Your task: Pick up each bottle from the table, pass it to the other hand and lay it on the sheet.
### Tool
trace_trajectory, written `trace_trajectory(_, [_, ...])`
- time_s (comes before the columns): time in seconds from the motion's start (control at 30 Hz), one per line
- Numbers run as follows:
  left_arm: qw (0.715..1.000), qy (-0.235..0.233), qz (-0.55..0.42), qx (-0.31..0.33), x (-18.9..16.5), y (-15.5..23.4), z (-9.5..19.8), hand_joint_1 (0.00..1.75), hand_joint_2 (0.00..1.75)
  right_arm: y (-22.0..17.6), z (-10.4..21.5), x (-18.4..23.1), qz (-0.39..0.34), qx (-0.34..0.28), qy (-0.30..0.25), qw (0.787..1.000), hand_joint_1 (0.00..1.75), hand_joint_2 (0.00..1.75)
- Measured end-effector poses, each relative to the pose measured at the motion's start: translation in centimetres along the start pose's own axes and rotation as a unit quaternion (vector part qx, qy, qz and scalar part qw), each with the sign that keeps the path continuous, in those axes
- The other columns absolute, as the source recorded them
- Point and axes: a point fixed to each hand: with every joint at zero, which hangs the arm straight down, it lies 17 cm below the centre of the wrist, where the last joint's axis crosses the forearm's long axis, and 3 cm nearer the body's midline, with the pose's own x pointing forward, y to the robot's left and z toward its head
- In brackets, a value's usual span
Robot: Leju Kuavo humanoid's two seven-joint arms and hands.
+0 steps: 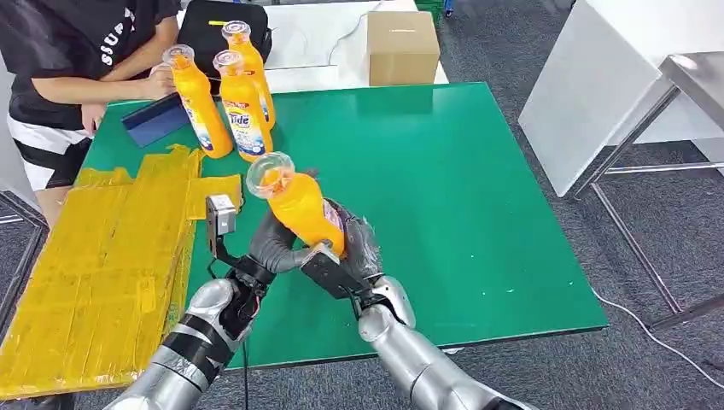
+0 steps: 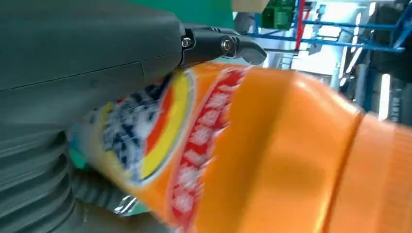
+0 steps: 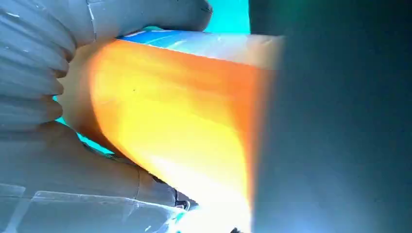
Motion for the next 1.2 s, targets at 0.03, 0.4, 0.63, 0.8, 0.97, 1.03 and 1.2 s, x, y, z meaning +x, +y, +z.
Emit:
trace_trajectory(0.03, [1.0,0.0,0.003,0.002,0.0,0.1,0.1,0.0,1.75,0.3,0.1,0.0,0.003,0.004,-0.001,1.0,1.75,1.75])
trace_trajectory(0.4, [1.0,0.004,0.021,0.021,-0.8,1.4,0.9,0.0,1.75,2.6,1.2,-0.3,0.016,0.04,0.004,0.999,1.75,1.75])
trace_trajectory(0.63, [0.999,0.004,0.024,0.026,-0.9,1.6,1.1,1.73,1.75,2.8,1.3,-0.4,0.021,0.046,0.004,0.999,1.75,1.75])
trace_trajectory(0.8, [0.999,0.001,0.028,0.032,-0.8,1.9,1.2,1.73,1.75,3.0,1.4,-0.6,0.021,0.049,0.007,0.999,1.75,1.75])
trace_trajectory(0.97, [0.999,0.0,0.029,0.034,-0.8,2.0,1.2,1.73,1.75,3.1,1.5,-0.6,0.021,0.05,0.008,0.998,1.75,1.75])
trace_trajectory(1.03, [0.999,0.001,0.029,0.035,-0.8,2.0,1.2,1.73,1.75,3.1,1.5,-0.6,0.021,0.05,0.008,0.998,1.75,1.75])
trace_trajectory(1.2, [0.999,0.0,0.029,0.036,-0.8,2.1,1.2,1.75,1.75,3.2,1.5,-0.6,0.02,0.051,0.008,0.998,1.75,1.75])
